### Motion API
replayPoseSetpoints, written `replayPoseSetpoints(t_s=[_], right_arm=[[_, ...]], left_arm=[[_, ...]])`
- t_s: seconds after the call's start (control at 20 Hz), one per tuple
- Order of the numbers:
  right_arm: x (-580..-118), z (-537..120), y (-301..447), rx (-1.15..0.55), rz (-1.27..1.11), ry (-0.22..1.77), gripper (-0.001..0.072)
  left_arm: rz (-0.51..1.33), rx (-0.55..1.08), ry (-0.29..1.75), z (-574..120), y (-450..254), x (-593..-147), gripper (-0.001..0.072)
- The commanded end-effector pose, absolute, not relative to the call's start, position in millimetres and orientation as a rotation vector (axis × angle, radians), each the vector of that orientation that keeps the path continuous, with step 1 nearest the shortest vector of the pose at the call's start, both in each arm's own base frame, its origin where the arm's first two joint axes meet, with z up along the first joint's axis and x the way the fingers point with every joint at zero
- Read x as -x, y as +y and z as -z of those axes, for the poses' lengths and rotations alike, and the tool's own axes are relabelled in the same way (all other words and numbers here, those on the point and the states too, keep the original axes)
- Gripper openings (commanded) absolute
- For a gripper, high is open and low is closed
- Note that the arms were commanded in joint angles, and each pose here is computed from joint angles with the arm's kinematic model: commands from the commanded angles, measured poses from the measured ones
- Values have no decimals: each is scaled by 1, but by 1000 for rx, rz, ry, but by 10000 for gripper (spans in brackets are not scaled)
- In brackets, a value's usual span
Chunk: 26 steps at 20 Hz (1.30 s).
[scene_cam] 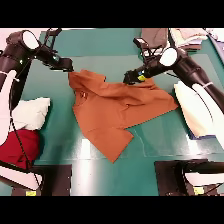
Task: Fold the shirts.
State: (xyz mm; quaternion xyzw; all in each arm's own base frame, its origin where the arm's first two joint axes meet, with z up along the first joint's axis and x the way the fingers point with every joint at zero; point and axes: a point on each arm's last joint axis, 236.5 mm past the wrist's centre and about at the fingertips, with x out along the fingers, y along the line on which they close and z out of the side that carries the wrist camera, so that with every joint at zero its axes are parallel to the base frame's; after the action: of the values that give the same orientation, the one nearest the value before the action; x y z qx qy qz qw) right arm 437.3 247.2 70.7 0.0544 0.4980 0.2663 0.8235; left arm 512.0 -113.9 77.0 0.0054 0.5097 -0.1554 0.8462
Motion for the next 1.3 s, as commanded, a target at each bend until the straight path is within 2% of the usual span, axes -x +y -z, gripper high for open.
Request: replayPoseSetpoints(t_s=[0.0, 0.15, 0.3, 0.55, 0.7, 0.9, 1.15, 1.25], right_arm=[[-455, -84, 244, -118, -564, 1049, 408], [-444, -105, 217, -127, -540, 1045, 408], [-413, -110, 191, -140, -512, 1075, 407], [-378, -113, 162, -167, -468, 1070, 407], [-374, -124, 160, -172, -464, 1018, 407], [-375, -127, 161, -174, -465, 1008, 407], [-374, -127, 161, -173, -466, 1009, 407], [-374, -126, 161, -172, -466, 1012, 406]], left_arm=[[276, 94, 1214, -67, -81, -491, 567], [276, 109, 1291, -69, -73, -461, 565], [247, 155, 1299, -52, -82, -424, 566], [227, 262, 1428, 17, -114, -301, 566], [295, 438, 1477, 43, -152, -248, 566], [322, 487, 1511, 72, -184, -216, 566], [289, 526, 1462, 86, -212, -216, 563], [289, 564, 1399, 80, -217, -231, 288]])
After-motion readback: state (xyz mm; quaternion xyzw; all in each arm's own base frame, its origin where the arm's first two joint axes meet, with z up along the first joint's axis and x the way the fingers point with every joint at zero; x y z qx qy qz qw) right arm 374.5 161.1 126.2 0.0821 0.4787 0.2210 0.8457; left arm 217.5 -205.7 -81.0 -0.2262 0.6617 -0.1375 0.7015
